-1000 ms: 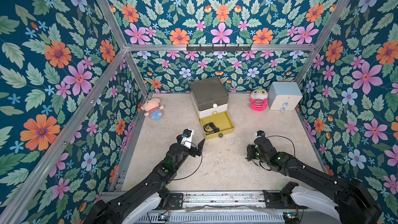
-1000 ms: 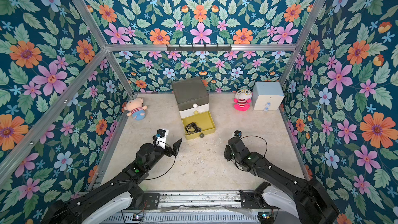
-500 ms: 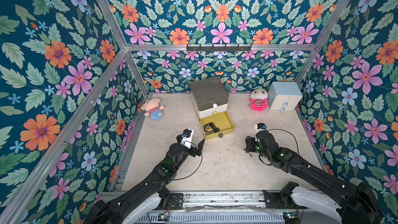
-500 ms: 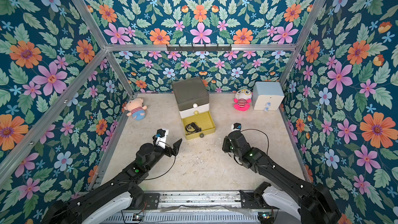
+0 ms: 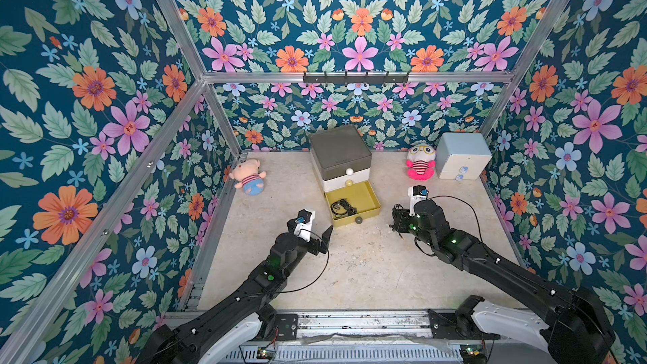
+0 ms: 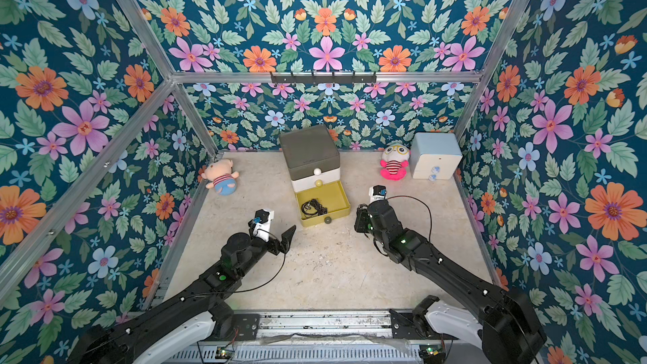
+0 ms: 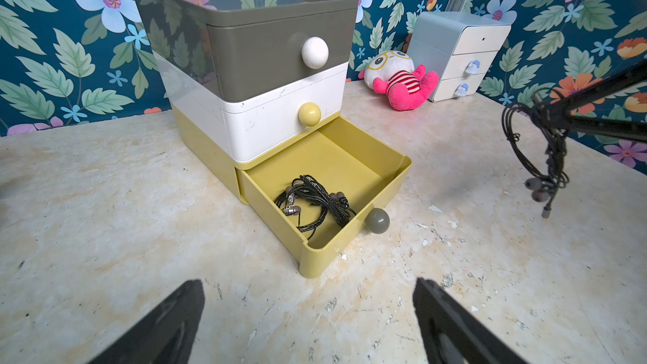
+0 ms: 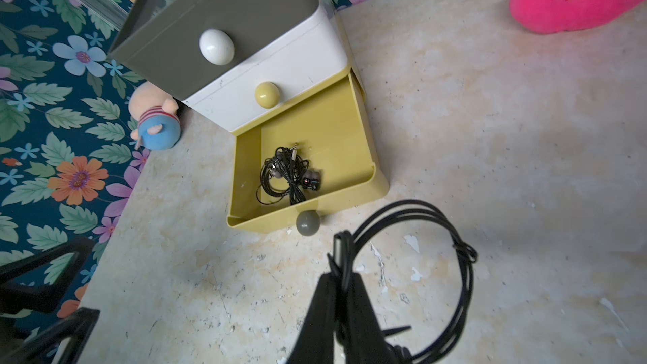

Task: Place the wired earphones into the drawer by color
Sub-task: Place the wired earphones in the drawer.

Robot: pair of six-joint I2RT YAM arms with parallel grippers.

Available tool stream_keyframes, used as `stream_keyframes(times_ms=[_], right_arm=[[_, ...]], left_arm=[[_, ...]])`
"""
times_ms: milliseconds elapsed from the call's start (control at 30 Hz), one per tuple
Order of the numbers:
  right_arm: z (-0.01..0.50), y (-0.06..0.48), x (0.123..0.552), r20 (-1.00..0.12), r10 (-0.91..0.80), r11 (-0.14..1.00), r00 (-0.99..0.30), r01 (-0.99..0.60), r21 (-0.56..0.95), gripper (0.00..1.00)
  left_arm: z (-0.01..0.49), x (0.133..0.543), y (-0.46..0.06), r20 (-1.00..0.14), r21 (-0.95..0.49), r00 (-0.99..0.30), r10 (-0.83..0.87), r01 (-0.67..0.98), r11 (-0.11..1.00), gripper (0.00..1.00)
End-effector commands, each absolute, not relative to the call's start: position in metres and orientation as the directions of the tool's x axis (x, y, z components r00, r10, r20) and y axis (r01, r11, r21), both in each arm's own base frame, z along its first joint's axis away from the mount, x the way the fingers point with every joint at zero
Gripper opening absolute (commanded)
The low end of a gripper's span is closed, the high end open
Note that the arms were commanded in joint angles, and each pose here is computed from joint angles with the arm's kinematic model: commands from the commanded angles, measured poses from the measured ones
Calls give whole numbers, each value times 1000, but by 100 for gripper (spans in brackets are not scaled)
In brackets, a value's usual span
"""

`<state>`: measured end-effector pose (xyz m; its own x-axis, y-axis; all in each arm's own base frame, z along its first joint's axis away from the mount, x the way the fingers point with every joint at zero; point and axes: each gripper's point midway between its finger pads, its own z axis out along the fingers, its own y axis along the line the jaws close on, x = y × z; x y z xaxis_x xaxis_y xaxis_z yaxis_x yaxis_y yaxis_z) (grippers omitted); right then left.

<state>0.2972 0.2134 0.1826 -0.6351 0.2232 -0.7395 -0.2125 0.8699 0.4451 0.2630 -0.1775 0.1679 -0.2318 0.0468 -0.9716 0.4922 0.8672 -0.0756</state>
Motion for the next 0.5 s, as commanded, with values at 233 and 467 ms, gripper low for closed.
stream_keyframes(times_ms=[233,467], right_arm=[[229,254,332,-827,259,800,-500,-368,474,5],[238,277,350,-843,291,753,-452,-435,493,5]], left_arm=[[175,265,-178,-976,-79,-214,31,488,869,99],[174,265,-178,-976,-77,-214,33,488,870,99]])
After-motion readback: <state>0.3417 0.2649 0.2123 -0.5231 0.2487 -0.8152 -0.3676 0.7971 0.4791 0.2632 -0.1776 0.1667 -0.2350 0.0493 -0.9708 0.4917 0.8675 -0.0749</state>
